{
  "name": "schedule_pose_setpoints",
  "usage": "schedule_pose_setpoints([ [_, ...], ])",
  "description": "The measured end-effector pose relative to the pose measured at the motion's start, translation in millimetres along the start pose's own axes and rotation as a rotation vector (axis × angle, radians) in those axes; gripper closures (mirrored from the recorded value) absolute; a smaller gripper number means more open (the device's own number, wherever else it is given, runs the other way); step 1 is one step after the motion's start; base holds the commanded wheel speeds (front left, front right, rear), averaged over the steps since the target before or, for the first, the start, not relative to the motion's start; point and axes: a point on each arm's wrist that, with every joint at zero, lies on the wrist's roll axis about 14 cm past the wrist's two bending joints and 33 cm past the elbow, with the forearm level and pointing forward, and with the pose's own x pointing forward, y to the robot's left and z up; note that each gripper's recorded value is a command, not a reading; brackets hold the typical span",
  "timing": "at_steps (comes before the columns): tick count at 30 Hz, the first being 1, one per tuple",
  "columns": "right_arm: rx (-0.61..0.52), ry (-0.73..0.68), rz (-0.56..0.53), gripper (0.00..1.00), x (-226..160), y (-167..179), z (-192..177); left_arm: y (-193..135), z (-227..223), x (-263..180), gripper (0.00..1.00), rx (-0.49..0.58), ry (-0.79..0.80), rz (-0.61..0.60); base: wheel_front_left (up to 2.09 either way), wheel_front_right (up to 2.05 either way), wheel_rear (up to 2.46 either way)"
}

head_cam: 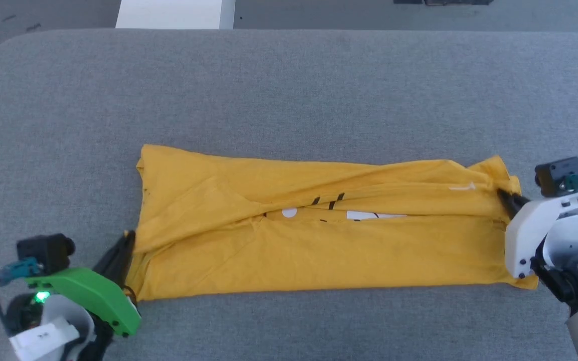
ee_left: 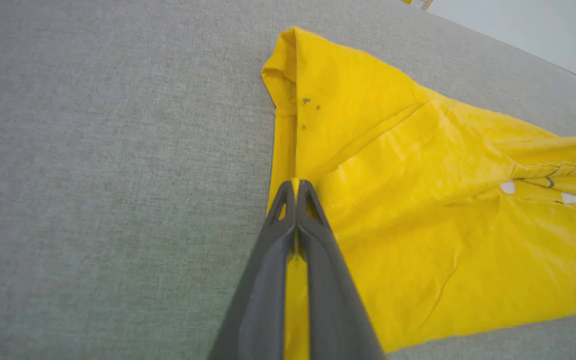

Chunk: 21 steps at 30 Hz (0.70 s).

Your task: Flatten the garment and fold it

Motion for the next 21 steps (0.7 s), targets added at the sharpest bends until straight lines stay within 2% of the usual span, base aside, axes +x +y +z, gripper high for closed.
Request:
schedule_pose_setpoints([
  [1, -0.003, 0.066, 0.006, 1.0, 3.8, 2.5, -17.2, -0.2, -18.9, 1.8, 1.0, -0.017, 0.057, -0.002, 0.0, 0.0, 0.0],
  [5, 0.003, 0.11, 0.012, 1.0, 6.3, 5.3, -29.0, 4.9, -43.0, 1.2, 1.0, -0.022, 0.139, 0.01, 0.0, 0.0, 0.0],
  [6, 0.012, 0.121, 0.014, 0.91, 6.4, 6.2, -30.9, 5.7, -47.2, 0.7, 1.0, -0.028, 0.152, 0.014, 0.0, 0.0, 0.0],
  [7, 0.025, 0.132, 0.019, 0.64, 6.1, 7.7, -33.1, 6.3, -50.6, 0.1, 1.0, -0.033, 0.164, 0.019, 0.0, 0.0, 0.0],
  [8, 0.033, 0.137, 0.021, 0.0, 5.6, 8.1, -33.4, 6.8, -52.2, -0.4, 0.78, -0.036, 0.168, 0.022, 0.0, 0.0, 0.0],
  [9, 0.047, 0.144, 0.022, 0.0, 4.5, 8.0, -34.3, 6.9, -53.4, -1.0, 0.48, -0.041, 0.169, 0.026, 0.0, 0.0, 0.0],
  [10, 0.06, 0.15, 0.022, 0.0, 3.1, 7.5, -34.7, 6.8, -54.1, -1.8, 0.0, -0.045, 0.169, 0.027, 0.0, 0.0, 0.0],
  [15, 0.135, 0.135, 0.017, 0.0, -9.0, 7.2, -34.0, -1.9, -42.6, -4.0, 0.0, -0.079, 0.093, 0.016, 0.0, 0.0, 0.0],
  [21, 0.224, 0.058, -0.002, 0.0, -31.0, 7.1, -31.5, 0.6, 7.4, -12.6, 0.0, -0.029, -0.179, 0.048, 0.0, 0.0, 0.0],
])
